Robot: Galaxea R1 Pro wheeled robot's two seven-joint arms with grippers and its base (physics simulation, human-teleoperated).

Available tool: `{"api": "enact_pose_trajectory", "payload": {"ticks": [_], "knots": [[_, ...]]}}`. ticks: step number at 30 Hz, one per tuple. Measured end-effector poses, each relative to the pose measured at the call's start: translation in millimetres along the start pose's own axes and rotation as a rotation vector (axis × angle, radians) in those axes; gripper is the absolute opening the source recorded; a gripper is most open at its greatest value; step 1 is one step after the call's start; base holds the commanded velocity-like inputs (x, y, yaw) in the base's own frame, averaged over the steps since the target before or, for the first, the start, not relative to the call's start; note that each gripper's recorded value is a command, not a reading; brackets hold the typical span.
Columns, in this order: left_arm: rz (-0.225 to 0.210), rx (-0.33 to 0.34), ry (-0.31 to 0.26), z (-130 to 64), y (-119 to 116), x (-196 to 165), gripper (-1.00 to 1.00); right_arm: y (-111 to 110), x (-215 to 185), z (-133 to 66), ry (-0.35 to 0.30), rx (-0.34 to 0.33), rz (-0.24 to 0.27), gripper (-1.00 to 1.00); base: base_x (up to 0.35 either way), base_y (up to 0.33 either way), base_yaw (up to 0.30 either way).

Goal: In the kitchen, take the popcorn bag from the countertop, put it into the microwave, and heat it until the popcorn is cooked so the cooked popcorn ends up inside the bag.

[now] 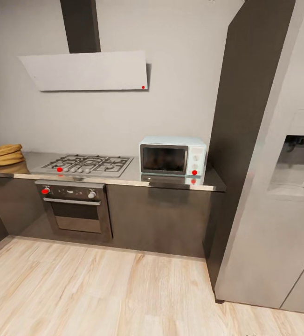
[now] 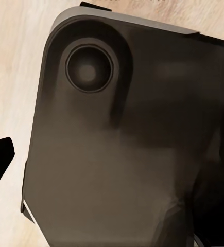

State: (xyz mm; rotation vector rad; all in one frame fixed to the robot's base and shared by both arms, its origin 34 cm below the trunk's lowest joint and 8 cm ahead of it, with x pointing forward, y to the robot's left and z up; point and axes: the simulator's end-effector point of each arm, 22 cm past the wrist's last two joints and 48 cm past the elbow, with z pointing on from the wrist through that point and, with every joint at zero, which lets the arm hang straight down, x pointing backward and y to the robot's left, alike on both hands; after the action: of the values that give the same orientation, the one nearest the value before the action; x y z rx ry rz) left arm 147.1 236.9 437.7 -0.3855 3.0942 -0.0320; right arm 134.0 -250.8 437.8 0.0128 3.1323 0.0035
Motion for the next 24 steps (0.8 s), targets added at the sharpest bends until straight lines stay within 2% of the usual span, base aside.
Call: {"api": "enact_pose_trajectory", "payload": {"ticks": [5, 24], "knots": [[0.006, 0.001, 0.001, -0.1, -0.3, 0.4, 1.0, 0.1, -0.1, -0.1, -0.001, 0.0, 0.0, 1.0, 0.111, 0.0, -0.168], [0.009, 0.001, 0.0, -0.1, -0.3, 0.4, 1.0, -1.0, 0.0, -0.1, -0.001, 0.001, 0.0, 1.0, 0.305, 0.0, -0.078]]}}
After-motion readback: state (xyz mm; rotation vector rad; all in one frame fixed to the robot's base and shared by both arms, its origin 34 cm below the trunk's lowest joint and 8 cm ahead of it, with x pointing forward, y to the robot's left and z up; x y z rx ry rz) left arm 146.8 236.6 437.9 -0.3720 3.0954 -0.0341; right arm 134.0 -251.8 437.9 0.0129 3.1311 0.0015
